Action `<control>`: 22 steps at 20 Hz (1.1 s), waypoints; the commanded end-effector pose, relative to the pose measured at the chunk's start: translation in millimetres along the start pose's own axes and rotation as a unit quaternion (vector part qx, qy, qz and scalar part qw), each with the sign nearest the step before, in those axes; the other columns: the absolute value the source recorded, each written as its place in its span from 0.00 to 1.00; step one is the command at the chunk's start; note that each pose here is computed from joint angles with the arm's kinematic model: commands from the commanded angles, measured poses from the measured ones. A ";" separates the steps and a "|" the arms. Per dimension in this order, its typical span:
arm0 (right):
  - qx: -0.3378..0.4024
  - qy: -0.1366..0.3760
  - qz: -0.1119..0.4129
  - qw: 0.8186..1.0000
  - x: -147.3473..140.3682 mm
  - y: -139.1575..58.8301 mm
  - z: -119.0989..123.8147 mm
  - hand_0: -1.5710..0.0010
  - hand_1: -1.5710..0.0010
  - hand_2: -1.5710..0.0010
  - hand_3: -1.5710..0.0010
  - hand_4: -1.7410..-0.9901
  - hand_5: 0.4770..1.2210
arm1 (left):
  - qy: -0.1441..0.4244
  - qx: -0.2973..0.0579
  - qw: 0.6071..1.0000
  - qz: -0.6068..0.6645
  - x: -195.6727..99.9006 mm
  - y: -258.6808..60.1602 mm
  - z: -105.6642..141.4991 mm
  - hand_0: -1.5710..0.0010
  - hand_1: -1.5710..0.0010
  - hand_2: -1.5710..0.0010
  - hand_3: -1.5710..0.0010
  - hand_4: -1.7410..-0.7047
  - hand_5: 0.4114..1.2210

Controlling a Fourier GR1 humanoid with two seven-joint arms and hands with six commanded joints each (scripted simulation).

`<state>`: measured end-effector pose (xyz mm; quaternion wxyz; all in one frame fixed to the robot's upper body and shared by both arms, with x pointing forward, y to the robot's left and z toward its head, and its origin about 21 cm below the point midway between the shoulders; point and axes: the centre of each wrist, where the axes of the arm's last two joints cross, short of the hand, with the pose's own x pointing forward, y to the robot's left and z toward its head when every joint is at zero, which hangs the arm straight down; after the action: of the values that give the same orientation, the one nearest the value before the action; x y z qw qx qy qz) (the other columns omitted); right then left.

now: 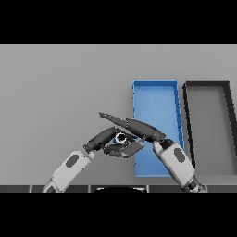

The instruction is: Pick up the blue pipe and place it into the blue bin.

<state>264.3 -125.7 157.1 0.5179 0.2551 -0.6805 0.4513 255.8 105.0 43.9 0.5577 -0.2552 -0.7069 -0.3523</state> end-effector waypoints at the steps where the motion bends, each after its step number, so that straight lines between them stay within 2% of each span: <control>1: 0.004 -0.005 0.001 1.000 1.2 -3.0 -1.1 1.00 0.99 0.98 1.00 0.69 0.04 | -0.001 -0.002 1.000 0.004 0.3 1.4 2.3 0.00 0.00 0.00 0.02 0.00 1.00; 2: 0.013 0.000 0.002 1.000 1.6 -4.9 -6.9 0.97 0.95 0.93 0.97 0.66 0.04 | -0.001 -0.003 1.000 0.013 1.4 2.8 -0.1 0.00 0.00 0.00 0.06 0.00 1.00; 3: 0.026 -0.005 0.001 1.000 2.9 -4.2 -13.7 0.88 0.86 0.85 0.90 0.59 0.04 | 0.003 -0.006 1.000 -0.009 3.2 4.1 -1.3 0.11 0.16 0.16 0.18 0.00 1.00; 4: 0.035 0.005 0.005 0.999 2.8 -5.3 -17.8 0.78 0.76 0.76 0.81 0.54 0.04 | 0.048 -0.021 0.998 -0.038 1.2 4.4 0.3 0.25 0.31 0.32 0.34 0.06 1.00; 5: 0.044 0.003 0.010 0.999 4.0 -4.1 -21.6 0.66 0.66 0.66 0.72 0.51 0.04 | 0.074 -0.039 0.995 -0.052 2.8 4.2 1.0 0.37 0.44 0.46 0.48 0.18 1.00; 6: 0.049 -0.003 0.015 0.999 4.8 -5.4 -25.7 0.54 0.55 0.53 0.60 0.41 0.06 | 0.084 -0.034 0.994 -0.055 2.6 4.2 0.3 0.48 0.55 0.57 0.58 0.25 1.00; 7: 0.058 -0.014 0.004 0.998 3.5 -4.8 -27.8 0.43 0.44 0.42 0.51 0.34 0.10 | 0.075 -0.024 0.996 -0.053 2.5 7.0 -0.9 0.51 0.55 0.56 0.63 0.20 1.00; 8: 0.072 -0.024 -0.012 0.997 1.9 -1.0 -29.8 0.35 0.36 0.34 0.45 0.28 0.17 | 0.068 -0.015 0.996 -0.050 0.4 3.1 -1.3 0.40 0.44 0.45 0.50 0.16 1.00; 9: 0.079 -0.029 -0.024 0.996 3.2 0.0 -30.3 0.28 0.28 0.27 0.39 0.24 0.25 | 0.059 -0.007 0.997 -0.039 1.4 1.2 0.7 0.32 0.35 0.38 0.40 0.13 1.00; 10: 0.080 -0.010 -0.040 0.996 -0.5 1.3 -30.5 0.22 0.23 0.22 0.31 0.29 0.34 | 0.037 -0.002 0.999 -0.029 3.2 0.0 -4.1 0.26 0.28 0.33 0.32 0.10 1.00; 11: 0.081 -0.012 -0.050 0.995 -0.7 -0.8 -31.7 0.18 0.18 0.17 0.25 0.33 0.47 | 0.019 0.005 1.000 -0.011 1.2 2.7 -4.2 0.21 0.23 0.29 0.26 0.08 1.00; 13: 0.080 -0.027 -0.050 0.995 -3.3 3.6 -31.9 0.11 0.12 0.11 0.16 0.39 0.66 | 0.001 0.008 1.000 0.012 -1.4 -0.3 -1.8 0.13 0.14 0.20 0.16 0.05 1.00; 14: 0.073 -0.041 -0.025 0.996 -3.9 1.6 -30.5 0.09 0.09 0.09 0.13 0.40 0.73 | 0.001 0.010 1.000 0.015 0.5 1.0 -3.6 0.11 0.12 0.17 0.13 0.04 1.00; 18: 0.074 -0.044 -0.002 0.996 -2.4 4.6 -32.5 0.04 0.04 0.04 0.05 0.36 0.89 | 0.012 0.010 1.000 0.012 1.2 3.1 -0.1 0.04 0.05 0.11 0.05 0.02 1.00; 19: 0.073 -0.041 -0.009 0.996 -0.4 5.3 -34.8 0.03 0.03 0.03 0.04 0.35 0.91 | 0.007 0.010 1.000 0.019 0.2 2.3 4.1 0.03 0.04 0.12 0.04 0.01 1.00; 20: 0.067 -0.051 -0.021 0.996 -2.0 6.1 -32.5 0.02 0.02 0.02 0.03 0.35 0.93 | 0.004 0.012 1.000 0.006 2.0 5.5 3.4 0.09 0.14 0.22 0.15 0.09 1.00; 22: 0.062 -0.057 -0.032 0.996 -1.0 5.0 -30.1 0.02 0.02 0.01 0.02 0.34 0.95 | 0.006 -0.011 0.999 -0.041 4.8 9.3 2.5 0.41 0.45 0.50 0.46 0.31 1.00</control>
<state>274.9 -97.2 156.0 0.4754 0.3329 -0.6706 0.4620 260.1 112.5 50.4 0.5416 -0.2316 -0.7109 -0.3844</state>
